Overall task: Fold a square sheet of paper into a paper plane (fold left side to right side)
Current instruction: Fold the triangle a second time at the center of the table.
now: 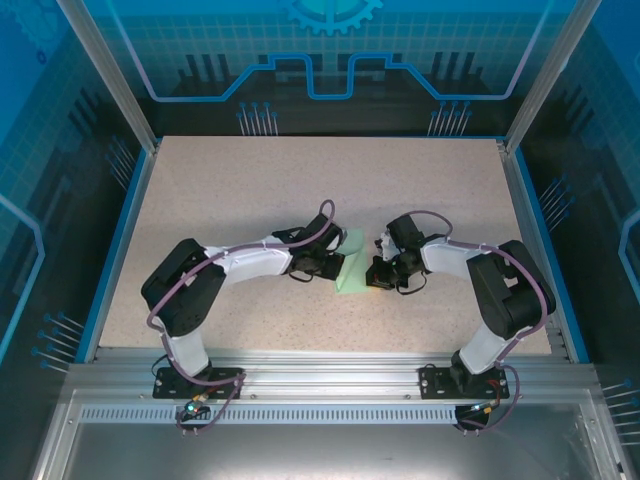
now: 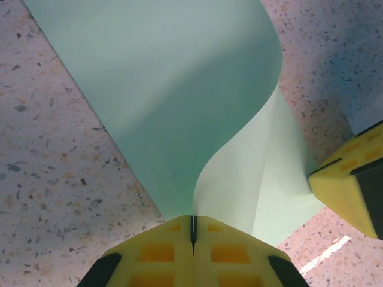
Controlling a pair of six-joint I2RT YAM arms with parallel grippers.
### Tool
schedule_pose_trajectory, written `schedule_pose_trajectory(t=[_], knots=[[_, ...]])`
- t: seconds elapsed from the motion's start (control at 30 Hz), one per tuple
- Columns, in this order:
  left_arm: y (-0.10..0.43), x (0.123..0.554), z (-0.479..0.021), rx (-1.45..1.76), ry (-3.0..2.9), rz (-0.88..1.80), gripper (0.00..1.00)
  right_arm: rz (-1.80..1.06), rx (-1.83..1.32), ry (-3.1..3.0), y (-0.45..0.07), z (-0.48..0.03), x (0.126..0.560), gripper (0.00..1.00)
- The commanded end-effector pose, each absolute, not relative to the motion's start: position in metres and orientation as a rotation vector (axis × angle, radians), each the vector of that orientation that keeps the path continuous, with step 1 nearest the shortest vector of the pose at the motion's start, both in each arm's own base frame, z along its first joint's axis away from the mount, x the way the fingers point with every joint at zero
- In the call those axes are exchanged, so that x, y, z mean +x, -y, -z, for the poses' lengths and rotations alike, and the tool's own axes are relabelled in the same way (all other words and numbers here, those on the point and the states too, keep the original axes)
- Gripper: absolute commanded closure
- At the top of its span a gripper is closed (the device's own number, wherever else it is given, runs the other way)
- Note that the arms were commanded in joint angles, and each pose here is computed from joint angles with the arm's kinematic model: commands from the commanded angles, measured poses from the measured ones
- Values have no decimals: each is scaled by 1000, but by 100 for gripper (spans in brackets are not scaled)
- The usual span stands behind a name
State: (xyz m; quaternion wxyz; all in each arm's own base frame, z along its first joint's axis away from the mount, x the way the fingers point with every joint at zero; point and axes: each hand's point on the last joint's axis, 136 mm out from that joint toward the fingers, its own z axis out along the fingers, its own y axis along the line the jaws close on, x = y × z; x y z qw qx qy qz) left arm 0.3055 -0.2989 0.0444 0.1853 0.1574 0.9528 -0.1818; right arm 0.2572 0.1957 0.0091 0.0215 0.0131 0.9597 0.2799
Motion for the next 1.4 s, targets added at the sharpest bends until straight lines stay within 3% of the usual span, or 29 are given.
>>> schedule_pose_trajectory(t=[0.0, 1.37], knots=[[301, 311, -45, 467, -2689, 505, 100, -735, 28, -3108, -185, 15, 231, 95], [294, 325, -23, 438, -2736, 362, 100, -729, 15, -3121, -186, 16, 230, 93]])
